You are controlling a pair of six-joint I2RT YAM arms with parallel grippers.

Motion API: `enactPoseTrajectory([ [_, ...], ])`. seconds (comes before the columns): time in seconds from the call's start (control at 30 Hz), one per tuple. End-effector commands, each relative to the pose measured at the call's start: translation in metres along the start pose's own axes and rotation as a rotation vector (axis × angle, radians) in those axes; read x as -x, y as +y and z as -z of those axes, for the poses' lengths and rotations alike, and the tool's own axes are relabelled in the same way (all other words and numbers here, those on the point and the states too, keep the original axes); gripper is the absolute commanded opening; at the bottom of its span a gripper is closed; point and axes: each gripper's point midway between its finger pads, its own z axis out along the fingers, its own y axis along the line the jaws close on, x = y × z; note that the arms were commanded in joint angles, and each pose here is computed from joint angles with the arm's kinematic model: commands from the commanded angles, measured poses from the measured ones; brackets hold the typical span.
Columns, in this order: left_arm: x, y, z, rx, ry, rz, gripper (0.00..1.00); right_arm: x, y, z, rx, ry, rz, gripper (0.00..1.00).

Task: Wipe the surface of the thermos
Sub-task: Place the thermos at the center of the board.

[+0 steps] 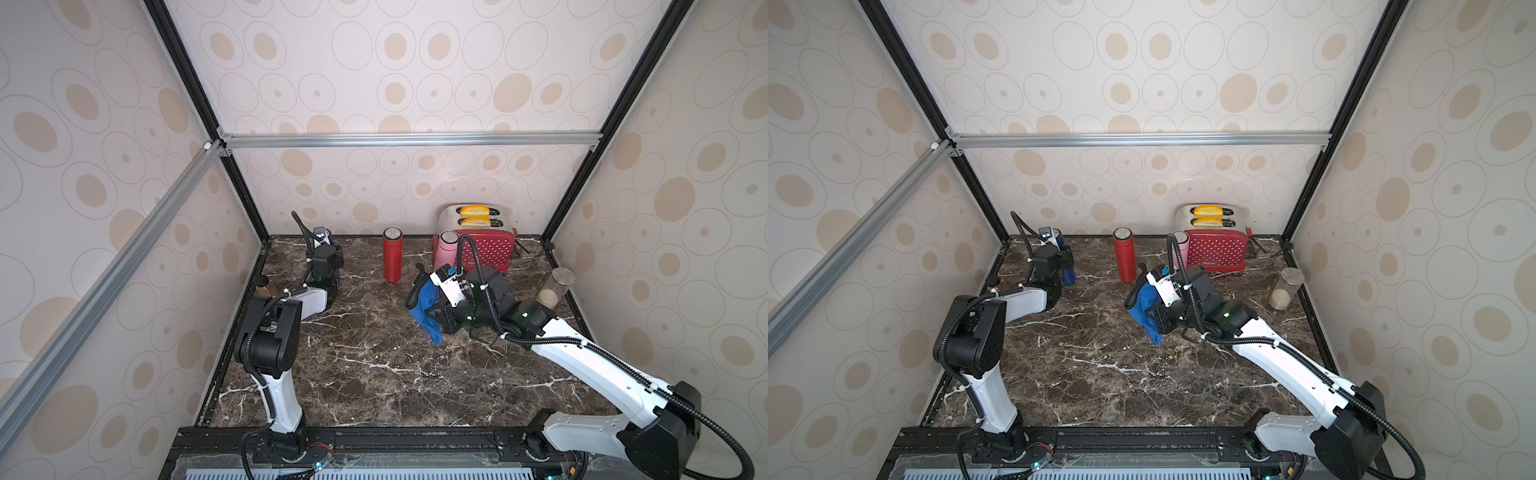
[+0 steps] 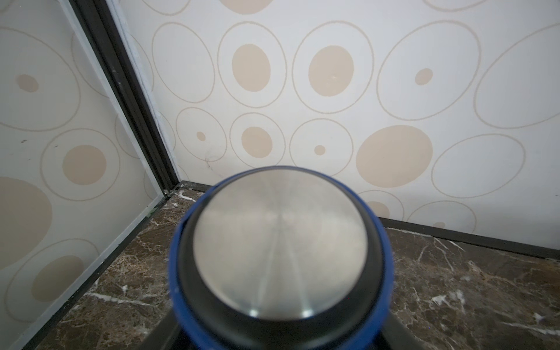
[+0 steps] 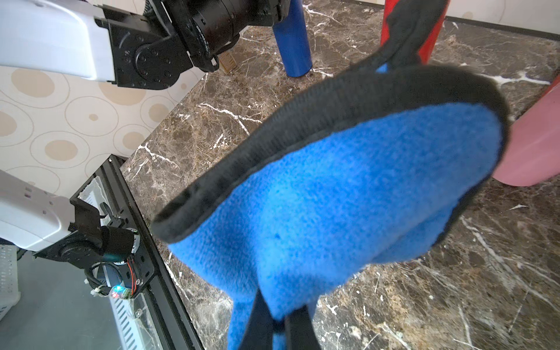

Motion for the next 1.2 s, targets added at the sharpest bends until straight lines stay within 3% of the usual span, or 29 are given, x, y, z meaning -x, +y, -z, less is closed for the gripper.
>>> enactPoseTrajectory([
  [0.0, 0.041, -0.005, -0.002, -0.028, -0.121, 0.073, 0.04, 0.013, 0.007, 0.002, 0.017, -0.028, 0.015, 0.00],
  [0.3, 0.025, -0.014, -0.003, -0.080, -0.053, 0.031, 0.62, 0.015, 0.008, 0.000, 0.026, -0.026, 0.018, 0.00],
  [0.4, 0.024, -0.014, -0.004, -0.081, -0.038, 0.017, 0.77, 0.015, 0.009, 0.000, 0.029, -0.027, 0.019, 0.00],
  [0.5, 0.021, -0.014, -0.005, -0.070, -0.021, 0.002, 0.86, 0.015, 0.009, 0.001, 0.027, -0.028, 0.019, 0.00],
  [0.77, 0.025, -0.009, 0.000, -0.051, -0.016, -0.024, 0.99, 0.014, 0.009, 0.000, 0.027, -0.031, 0.017, 0.00],
  [0.97, 0.042, 0.001, 0.017, -0.031, 0.008, -0.024, 0.99, 0.016, 0.010, 0.002, 0.033, -0.039, 0.019, 0.00],
  [1.17, 0.082, 0.012, 0.053, -0.027, 0.037, 0.010, 0.99, 0.014, 0.011, 0.004, 0.037, -0.045, 0.022, 0.00],
])
